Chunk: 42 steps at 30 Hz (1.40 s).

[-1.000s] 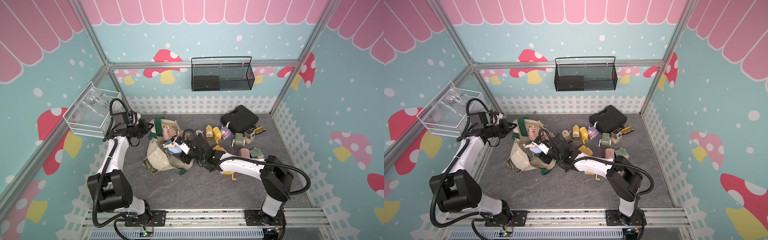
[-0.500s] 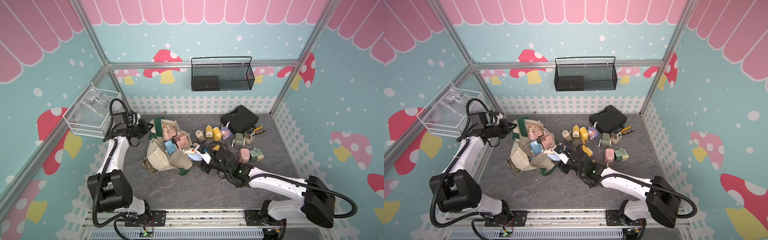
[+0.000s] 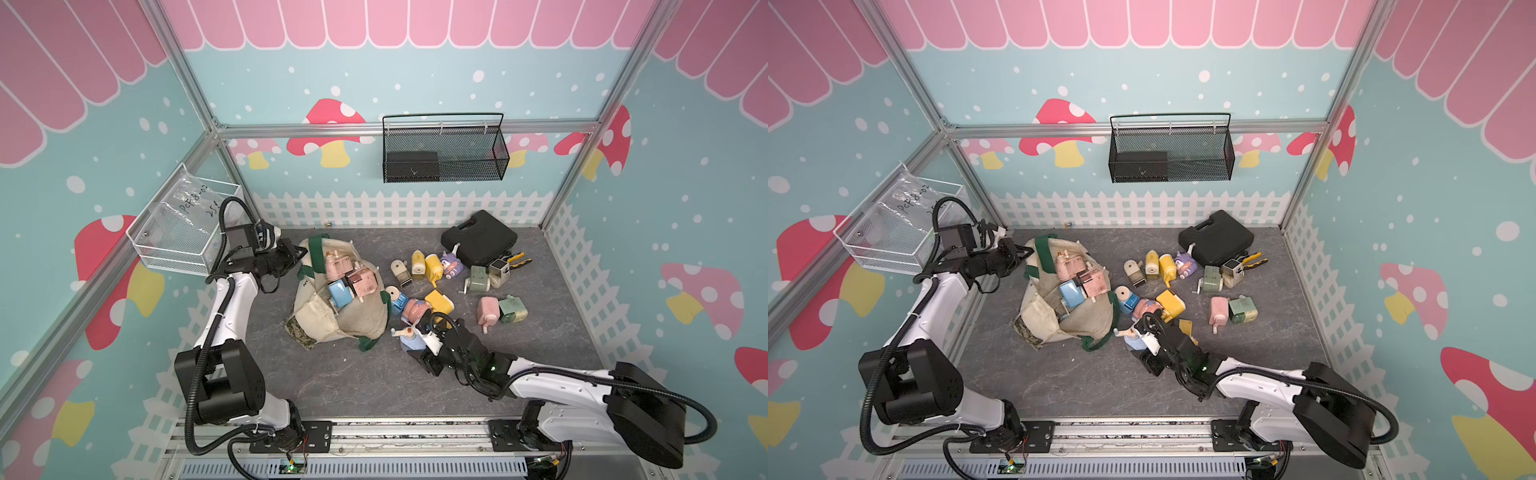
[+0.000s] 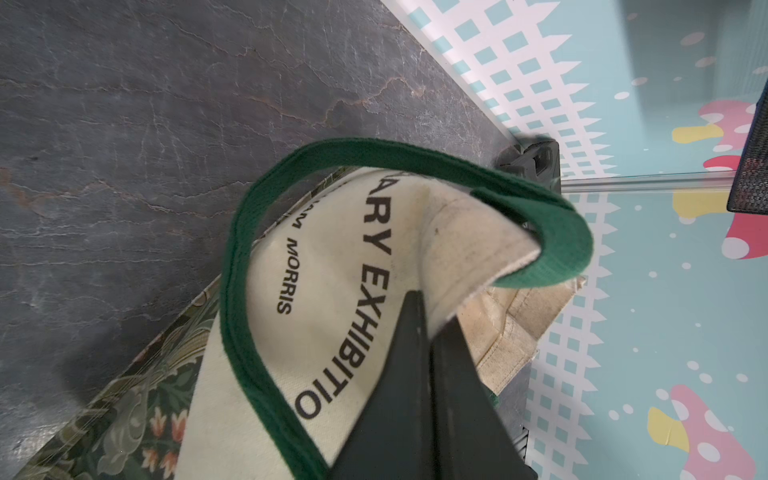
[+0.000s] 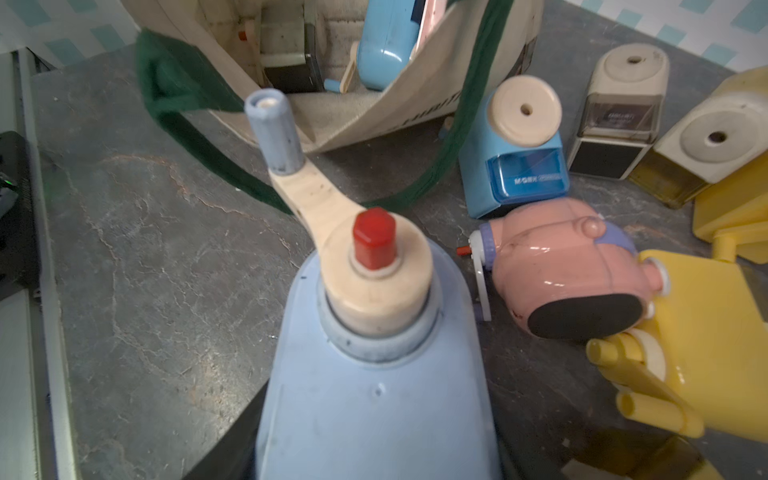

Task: Take out the pencil sharpeners from the tote bags
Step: Place the pencil sharpener at the center of the board.

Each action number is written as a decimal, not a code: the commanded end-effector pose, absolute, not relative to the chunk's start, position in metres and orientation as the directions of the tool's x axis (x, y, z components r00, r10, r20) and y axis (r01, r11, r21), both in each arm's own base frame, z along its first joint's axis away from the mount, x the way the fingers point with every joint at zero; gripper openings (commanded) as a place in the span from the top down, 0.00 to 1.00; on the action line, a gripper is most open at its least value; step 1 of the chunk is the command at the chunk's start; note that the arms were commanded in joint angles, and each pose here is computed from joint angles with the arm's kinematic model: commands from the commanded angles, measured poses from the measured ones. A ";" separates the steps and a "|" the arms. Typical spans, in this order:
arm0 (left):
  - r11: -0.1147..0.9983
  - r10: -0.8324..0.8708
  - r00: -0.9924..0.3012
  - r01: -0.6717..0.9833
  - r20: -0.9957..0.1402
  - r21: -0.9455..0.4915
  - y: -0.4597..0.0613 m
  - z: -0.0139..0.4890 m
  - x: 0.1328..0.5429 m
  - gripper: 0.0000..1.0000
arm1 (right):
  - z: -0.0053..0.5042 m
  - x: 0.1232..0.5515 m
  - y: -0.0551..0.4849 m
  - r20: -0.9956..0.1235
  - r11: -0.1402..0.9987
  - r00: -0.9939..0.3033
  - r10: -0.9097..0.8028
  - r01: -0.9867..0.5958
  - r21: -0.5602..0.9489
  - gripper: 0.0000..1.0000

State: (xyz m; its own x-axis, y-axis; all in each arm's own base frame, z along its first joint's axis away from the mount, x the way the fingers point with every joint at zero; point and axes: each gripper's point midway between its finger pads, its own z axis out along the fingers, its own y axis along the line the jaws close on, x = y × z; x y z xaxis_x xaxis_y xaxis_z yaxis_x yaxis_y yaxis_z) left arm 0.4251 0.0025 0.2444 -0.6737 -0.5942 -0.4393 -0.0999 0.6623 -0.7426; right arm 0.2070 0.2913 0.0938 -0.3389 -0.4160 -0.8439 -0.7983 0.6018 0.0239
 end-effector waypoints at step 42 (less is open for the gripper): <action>0.667 -0.592 -0.671 -0.096 -0.446 -0.739 0.001 0.249 0.417 1.00 | 0.189 0.218 0.331 -0.932 0.463 -0.049 -0.360 -0.876 -0.133 0.08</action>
State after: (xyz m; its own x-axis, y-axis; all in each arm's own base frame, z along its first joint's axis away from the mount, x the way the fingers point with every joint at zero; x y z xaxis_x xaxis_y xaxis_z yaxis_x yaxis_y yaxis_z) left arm 0.4239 0.0022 0.2451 -0.6727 -0.5943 -0.4407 -0.0991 0.6626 -0.7424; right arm 0.2158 0.3334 0.1661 -0.1209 -0.3520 -0.9282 -0.8770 0.4760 -0.0662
